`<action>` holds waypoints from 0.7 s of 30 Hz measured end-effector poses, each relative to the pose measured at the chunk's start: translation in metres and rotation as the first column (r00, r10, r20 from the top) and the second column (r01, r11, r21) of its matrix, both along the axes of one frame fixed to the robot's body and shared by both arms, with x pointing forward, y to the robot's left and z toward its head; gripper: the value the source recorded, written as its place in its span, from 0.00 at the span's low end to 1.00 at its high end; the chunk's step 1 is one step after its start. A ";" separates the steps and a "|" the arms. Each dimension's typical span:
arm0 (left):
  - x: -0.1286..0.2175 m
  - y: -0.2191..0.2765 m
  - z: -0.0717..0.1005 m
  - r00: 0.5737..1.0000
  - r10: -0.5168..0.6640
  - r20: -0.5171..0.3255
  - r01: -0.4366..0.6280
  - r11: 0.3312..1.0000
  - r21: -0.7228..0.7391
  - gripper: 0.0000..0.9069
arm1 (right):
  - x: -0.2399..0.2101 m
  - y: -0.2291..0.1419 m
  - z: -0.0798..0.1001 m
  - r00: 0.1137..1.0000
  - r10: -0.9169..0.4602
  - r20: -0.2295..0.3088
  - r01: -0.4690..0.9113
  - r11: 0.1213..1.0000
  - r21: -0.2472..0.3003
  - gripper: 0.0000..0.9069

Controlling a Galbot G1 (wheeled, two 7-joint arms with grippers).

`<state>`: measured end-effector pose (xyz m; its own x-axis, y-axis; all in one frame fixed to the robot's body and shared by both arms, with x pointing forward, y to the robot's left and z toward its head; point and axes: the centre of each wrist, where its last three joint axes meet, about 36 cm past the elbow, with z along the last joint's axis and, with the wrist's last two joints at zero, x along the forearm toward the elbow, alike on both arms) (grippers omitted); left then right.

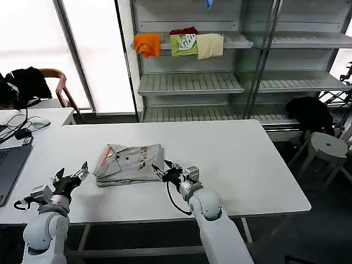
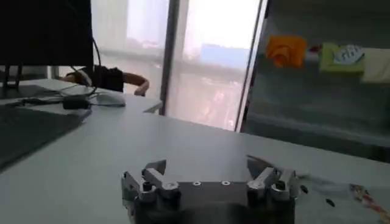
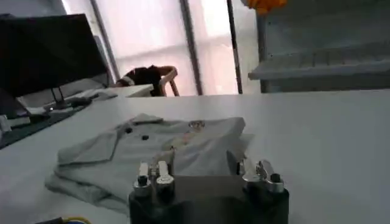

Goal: Fold and organize the clothes.

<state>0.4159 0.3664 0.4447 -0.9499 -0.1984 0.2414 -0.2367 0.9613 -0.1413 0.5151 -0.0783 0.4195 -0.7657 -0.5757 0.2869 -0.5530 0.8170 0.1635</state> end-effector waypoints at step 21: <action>0.005 -0.008 -0.007 1.000 -0.012 -0.009 0.012 1.000 -0.024 1.00 | 0.008 0.002 -0.018 0.999 0.047 0.010 -0.046 0.997 -0.058 0.00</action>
<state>0.4209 0.3589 0.4376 -0.9500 -0.1811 0.2543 -0.2264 0.9605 -0.1618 0.5229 -0.0766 0.4014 -0.7421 -0.5933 0.3120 -0.5921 0.7983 0.1098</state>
